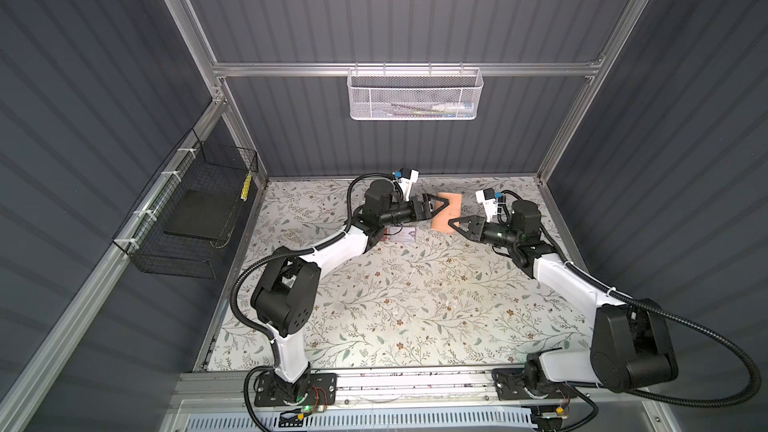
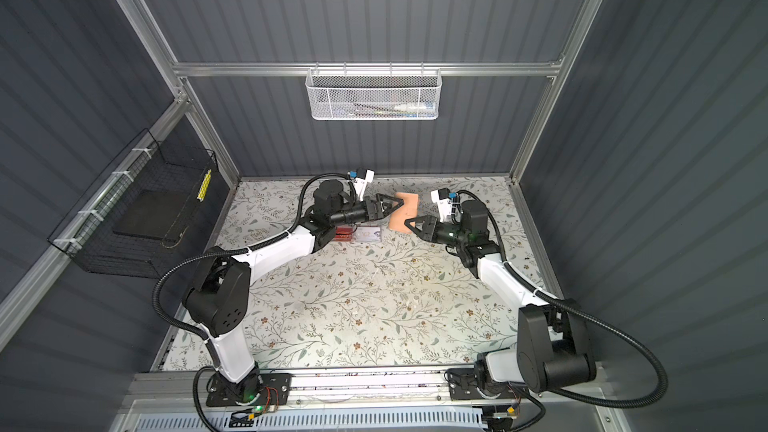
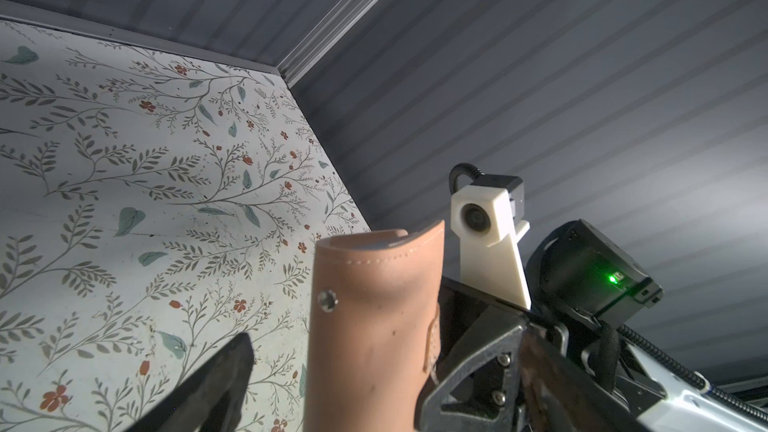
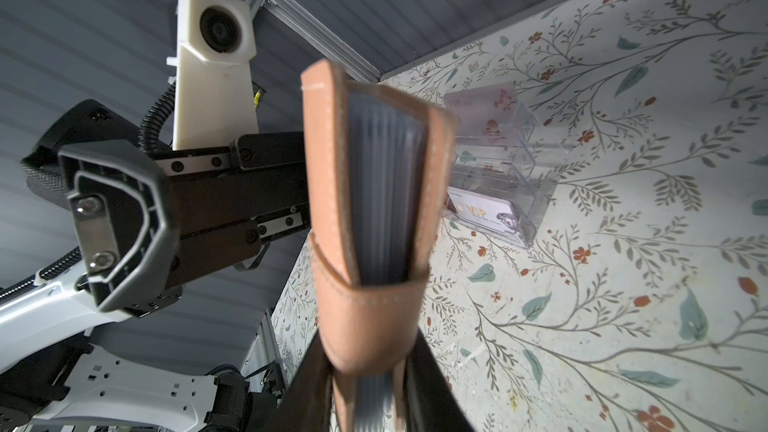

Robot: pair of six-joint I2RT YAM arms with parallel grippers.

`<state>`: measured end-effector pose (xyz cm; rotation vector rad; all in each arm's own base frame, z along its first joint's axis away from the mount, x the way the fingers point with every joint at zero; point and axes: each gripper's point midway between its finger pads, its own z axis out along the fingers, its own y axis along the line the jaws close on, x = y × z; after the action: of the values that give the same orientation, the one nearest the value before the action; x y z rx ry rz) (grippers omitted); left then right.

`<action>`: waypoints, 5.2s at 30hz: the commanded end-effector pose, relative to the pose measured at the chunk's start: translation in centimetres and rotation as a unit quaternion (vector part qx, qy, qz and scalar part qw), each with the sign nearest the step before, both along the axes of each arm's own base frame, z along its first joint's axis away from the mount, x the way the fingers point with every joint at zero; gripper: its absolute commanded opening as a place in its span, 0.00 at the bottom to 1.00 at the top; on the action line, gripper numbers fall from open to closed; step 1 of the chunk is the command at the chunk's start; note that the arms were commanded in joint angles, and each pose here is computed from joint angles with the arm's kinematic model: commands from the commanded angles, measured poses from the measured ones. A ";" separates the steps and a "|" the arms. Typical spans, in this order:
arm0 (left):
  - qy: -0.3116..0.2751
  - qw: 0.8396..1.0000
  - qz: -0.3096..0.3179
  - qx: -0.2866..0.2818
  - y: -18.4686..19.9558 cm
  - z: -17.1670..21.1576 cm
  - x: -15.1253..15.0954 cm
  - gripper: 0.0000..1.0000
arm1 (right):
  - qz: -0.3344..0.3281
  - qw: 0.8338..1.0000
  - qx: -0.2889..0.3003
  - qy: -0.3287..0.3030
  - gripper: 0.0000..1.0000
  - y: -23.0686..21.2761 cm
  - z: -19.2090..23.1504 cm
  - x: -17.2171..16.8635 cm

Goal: Take the credit cards out of the card holder

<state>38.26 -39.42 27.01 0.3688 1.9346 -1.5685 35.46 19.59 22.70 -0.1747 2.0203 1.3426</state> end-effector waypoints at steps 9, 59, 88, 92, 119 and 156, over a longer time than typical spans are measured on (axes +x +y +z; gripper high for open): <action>-0.007 0.999 -0.034 -0.020 -0.3 0.3 -1.3 0.88 | 0.053 0.996 0.037 -0.061 0.00 1.9 3.5 0.3; 0.034 0.957 0.189 -0.216 3.7 5.5 6.9 0.00 | -0.148 0.977 0.155 -0.011 0.90 0.6 6.0 4.1; 0.041 0.956 0.169 -0.235 3.4 5.3 4.6 0.10 | -0.119 0.975 0.186 -0.023 0.21 5.4 6.0 7.7; 0.042 0.959 0.183 -0.214 4.0 4.8 4.7 0.27 | -0.131 0.980 0.145 -0.025 0.09 5.1 5.4 7.3; 0.061 0.967 0.247 -0.018 9.8 2.1 4.3 1.00 | -0.266 0.730 -0.629 0.019 0.00 -5.2 -11.3 0.4; 0.048 0.965 0.257 0.036 13.4 1.4 3.0 1.00 | -0.132 0.728 -0.672 -0.001 0.74 1.1 -16.5 -5.1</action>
<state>41.90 -26.26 28.06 -0.2223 1.9504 -1.2047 30.66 20.32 4.79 -0.4976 2.4965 -0.5816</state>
